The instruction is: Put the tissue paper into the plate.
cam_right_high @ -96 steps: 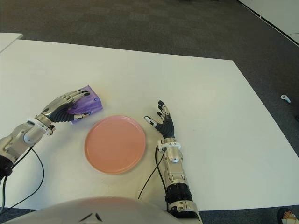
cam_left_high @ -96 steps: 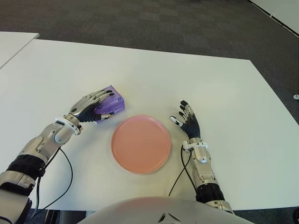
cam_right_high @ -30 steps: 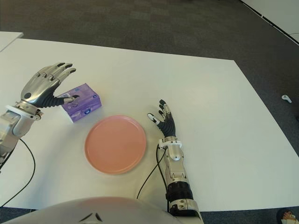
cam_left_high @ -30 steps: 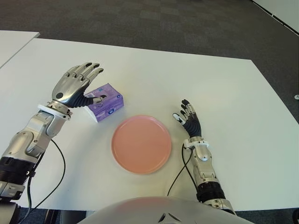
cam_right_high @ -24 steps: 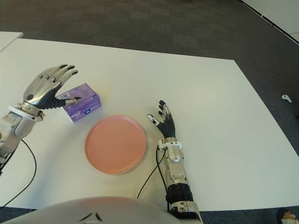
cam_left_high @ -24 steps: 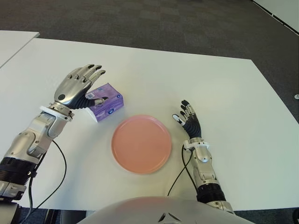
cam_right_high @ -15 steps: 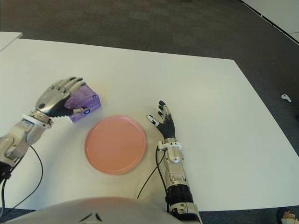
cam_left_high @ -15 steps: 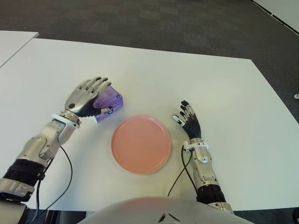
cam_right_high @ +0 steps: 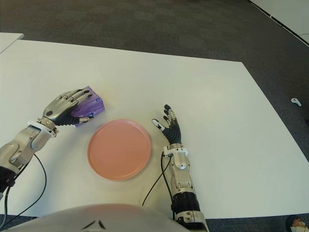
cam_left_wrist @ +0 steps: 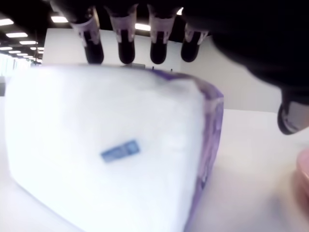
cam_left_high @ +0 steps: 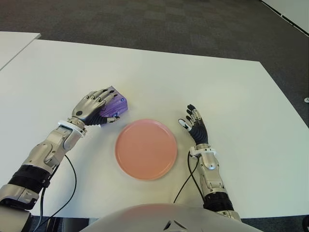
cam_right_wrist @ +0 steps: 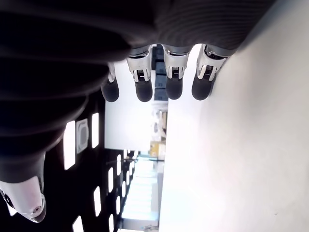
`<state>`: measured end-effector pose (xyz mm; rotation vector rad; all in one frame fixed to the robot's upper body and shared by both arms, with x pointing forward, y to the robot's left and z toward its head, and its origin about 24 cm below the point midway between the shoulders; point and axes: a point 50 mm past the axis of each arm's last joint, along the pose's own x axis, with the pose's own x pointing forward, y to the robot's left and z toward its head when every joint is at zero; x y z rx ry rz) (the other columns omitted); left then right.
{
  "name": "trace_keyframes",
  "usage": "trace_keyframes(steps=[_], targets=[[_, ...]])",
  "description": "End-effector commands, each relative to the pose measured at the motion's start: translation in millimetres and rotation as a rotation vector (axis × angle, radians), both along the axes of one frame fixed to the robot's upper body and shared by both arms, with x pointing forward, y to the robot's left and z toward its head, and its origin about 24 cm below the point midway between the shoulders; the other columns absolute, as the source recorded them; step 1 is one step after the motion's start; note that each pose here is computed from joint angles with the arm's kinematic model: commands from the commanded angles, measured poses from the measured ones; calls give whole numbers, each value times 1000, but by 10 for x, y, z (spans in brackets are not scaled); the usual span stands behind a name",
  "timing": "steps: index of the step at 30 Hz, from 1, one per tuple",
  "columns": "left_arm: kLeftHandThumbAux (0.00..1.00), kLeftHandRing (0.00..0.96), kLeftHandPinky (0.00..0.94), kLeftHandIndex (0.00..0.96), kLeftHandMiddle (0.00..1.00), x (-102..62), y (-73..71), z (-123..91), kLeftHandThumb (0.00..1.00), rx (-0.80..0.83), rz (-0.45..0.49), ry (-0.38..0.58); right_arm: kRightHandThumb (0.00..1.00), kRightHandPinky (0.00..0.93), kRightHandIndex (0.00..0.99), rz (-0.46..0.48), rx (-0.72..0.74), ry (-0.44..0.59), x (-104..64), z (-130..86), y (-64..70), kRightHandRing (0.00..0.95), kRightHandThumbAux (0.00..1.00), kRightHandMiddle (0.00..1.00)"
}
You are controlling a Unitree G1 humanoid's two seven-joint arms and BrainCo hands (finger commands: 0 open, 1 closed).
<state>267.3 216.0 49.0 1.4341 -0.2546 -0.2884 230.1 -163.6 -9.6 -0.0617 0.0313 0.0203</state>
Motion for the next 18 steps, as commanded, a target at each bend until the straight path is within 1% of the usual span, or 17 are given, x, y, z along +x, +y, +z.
trace_keyframes(steps=[1,9,18], targets=[[304,0,0,0,0,-6,-53,-54,85,8,-6,66,60,0,11,-16,5,326,-379,-531,-26,8,609,28],[290,0,0,0,0,55,-27,-122,86,65,15,98,58,3,6,-15,11,328,-395,-524,-23,3,601,22],[302,0,0,0,0,134,30,-196,60,142,58,70,72,18,13,-18,11,337,-401,-549,-37,4,593,19]])
